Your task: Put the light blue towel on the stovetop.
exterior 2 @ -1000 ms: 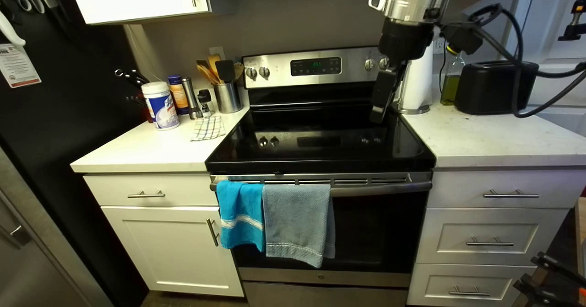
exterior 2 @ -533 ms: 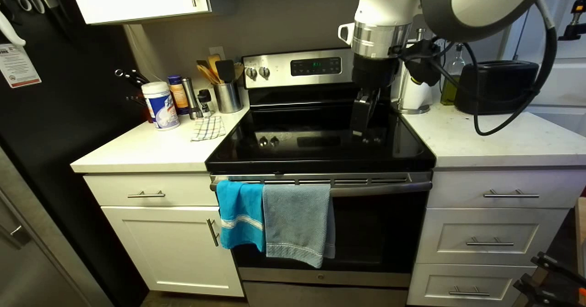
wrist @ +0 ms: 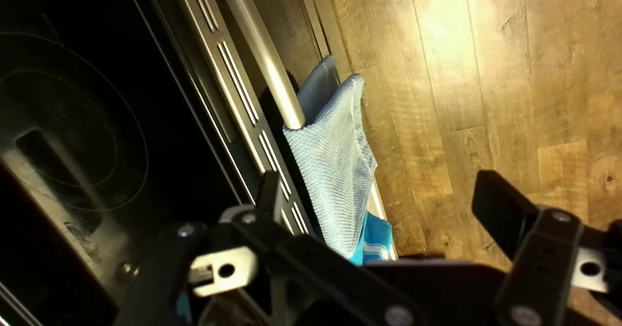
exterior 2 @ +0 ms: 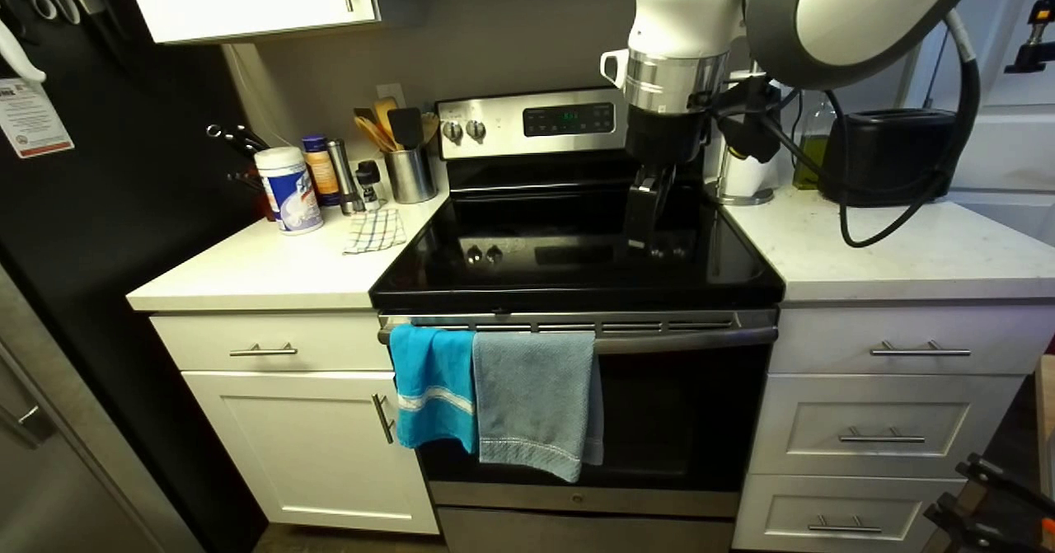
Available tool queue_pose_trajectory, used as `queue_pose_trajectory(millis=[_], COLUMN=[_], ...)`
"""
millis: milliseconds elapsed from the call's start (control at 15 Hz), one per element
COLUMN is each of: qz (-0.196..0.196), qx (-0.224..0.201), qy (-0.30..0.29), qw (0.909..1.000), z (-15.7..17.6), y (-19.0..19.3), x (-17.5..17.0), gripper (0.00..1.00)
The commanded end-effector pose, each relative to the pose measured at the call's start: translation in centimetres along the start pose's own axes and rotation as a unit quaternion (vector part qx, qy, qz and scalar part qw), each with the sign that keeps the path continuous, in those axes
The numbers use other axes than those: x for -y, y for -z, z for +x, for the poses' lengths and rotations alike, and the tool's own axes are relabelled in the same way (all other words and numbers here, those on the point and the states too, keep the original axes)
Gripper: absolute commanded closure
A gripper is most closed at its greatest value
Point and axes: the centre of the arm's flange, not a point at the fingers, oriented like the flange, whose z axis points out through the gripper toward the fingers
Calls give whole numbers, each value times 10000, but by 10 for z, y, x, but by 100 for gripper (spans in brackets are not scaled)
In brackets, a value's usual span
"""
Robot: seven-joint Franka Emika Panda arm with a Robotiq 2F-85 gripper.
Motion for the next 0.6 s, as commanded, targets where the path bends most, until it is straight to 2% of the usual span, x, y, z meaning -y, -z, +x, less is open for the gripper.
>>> queue_pose_trajectory(millis=[0, 200, 533], qz=[0, -112, -481], qx=[0, 32, 89], qy=[1, -139, -142], qw=[10000, 9998, 9987], z=[0, 5, 42], y=[0, -6, -39], x=[0, -1, 22], gripper=[0, 0, 0])
